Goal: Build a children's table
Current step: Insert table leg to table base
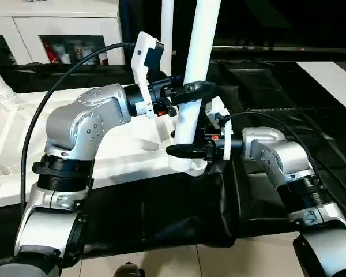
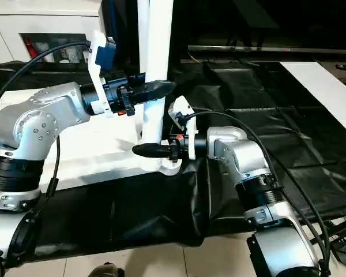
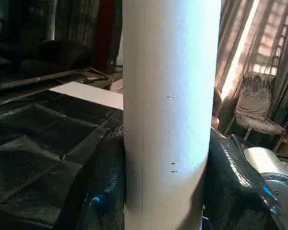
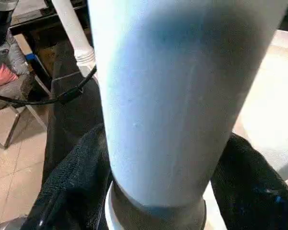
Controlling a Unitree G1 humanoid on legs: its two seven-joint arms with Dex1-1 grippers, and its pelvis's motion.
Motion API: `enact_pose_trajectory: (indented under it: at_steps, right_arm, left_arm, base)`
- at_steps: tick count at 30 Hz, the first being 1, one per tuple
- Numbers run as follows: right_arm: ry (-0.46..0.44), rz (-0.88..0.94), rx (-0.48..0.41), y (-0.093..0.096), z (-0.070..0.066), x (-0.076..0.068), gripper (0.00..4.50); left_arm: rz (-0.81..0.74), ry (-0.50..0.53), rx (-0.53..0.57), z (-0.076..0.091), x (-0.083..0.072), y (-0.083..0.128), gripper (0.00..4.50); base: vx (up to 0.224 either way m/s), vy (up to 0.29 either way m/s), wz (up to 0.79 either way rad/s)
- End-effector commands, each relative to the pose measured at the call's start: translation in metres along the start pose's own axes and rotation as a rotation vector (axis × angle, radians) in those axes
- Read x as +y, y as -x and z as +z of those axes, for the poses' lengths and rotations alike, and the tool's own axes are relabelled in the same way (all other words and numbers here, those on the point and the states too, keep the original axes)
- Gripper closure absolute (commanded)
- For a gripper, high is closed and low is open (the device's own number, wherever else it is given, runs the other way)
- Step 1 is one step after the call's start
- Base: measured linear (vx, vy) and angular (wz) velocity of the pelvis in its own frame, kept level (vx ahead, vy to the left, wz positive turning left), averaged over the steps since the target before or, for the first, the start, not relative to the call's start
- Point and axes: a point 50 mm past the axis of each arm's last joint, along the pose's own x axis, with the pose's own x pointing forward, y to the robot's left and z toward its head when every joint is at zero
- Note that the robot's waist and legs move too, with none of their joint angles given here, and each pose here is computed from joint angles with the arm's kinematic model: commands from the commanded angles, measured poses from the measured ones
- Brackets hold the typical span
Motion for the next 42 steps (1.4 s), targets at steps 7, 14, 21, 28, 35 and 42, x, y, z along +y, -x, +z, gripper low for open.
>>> enact_pose_trajectory:
  at_steps: [7, 14, 21, 28, 35, 42]
  right_arm:
    - [0.021, -0.005, -0.043, 0.0033, 0.0114, -0.0010, 1.54]
    - [0.012, 0.021, -0.034, 0.0019, 0.0085, 0.0014, 1.54]
    - [0.005, 0.025, -0.040, 0.0015, 0.0079, 0.0017, 2.26]
    - [0.004, 0.027, -0.046, 0.0028, 0.0079, 0.0015, 2.57]
    - [0.004, 0.031, -0.052, 0.0020, 0.0072, 0.0020, 2.59]
    - [0.003, 0.025, -0.062, 0.0020, 0.0074, 0.0020, 2.59]
  left_arm:
    - [-0.008, -0.022, -0.011, 0.0055, -0.0013, 0.0005, 2.69]
    - [-0.006, -0.023, -0.014, 0.0062, -0.0012, -0.0002, 2.69]
    - [-0.008, -0.023, -0.012, 0.0057, -0.0020, -0.0001, 2.69]
    - [-0.010, -0.025, -0.011, 0.0058, -0.0026, -0.0003, 2.69]
    - [-0.014, -0.014, -0.013, 0.0056, -0.0026, -0.0004, 2.69]
    - [-0.060, 0.074, -0.034, 0.0059, -0.0056, -0.0010, 1.99]
  base:
    - [0.000, 0.000, 0.00]
    - [0.000, 0.000, 0.00]
    - [0.000, 0.000, 0.00]
    - [0.000, 0.000, 0.00]
    - [0.000, 0.000, 0.00]
    - [0.000, 0.000, 0.00]
